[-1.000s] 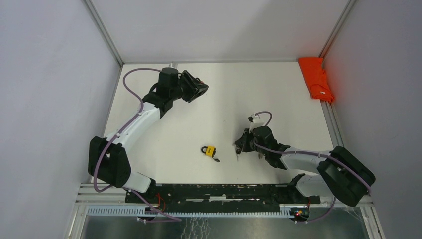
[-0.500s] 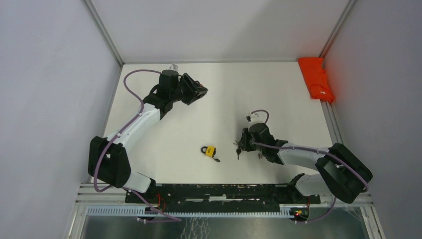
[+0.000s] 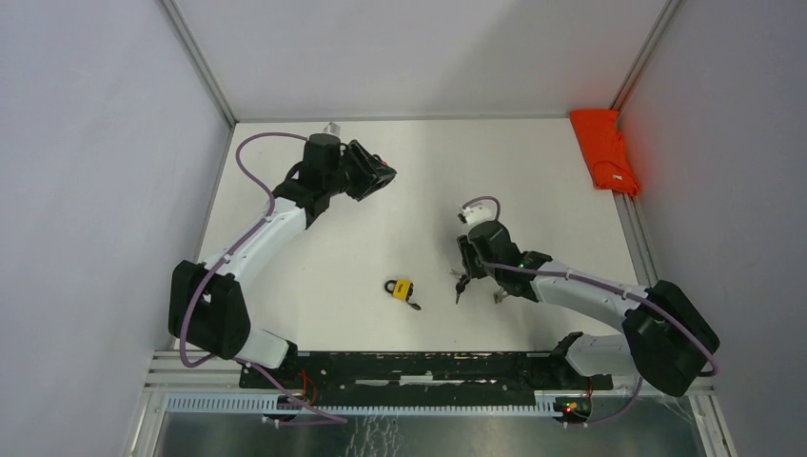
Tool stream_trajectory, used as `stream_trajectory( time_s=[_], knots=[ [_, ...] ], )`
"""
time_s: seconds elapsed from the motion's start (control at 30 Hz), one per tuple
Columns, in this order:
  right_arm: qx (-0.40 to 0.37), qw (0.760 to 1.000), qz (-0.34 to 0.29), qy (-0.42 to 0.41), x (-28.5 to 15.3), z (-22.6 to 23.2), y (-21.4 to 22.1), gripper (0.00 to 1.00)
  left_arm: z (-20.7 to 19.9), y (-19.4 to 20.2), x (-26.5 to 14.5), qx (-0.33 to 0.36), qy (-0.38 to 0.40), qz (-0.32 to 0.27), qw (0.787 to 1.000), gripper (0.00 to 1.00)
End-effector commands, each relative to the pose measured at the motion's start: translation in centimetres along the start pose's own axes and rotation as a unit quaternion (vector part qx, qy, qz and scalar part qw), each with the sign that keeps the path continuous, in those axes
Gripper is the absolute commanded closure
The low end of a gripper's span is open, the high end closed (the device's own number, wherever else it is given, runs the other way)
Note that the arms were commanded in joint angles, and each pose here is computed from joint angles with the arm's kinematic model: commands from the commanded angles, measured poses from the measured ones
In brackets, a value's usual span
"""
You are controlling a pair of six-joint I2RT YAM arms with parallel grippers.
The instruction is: Unlock with the key
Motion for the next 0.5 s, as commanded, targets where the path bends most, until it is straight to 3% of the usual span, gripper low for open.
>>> stream_trajectory(
  time_s=[0.0,0.2,0.47],
  knots=[
    [-0.086,0.996,-0.016,-0.022,-1.5,1.3,-2.5,0.61,-1.8,-1.3,-1.5,0.032,0.041,-0.033,0.998,0.98],
    [-0.169,0.984,0.039,-0.045,-1.2,3.0,-1.5,0.61,-1.8,-1.4,-1.6,0.034,0.041,-0.034,0.998,0.98],
    [-0.204,0.974,0.094,-0.045,-0.2,3.1,0.4,0.59,-1.5,-1.4,-1.7,0.034,0.039,-0.034,0.998,0.98]
  ],
)
Point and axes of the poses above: each gripper's point midway between its finger pads, its own x axis out along the fingers, its own z axis along the line the jaws close on, y = z × x, the point moved 7 cm from there along -x, back along the fingers, and after that the axes turned 1 degree about -x, right-handed, at the moved point
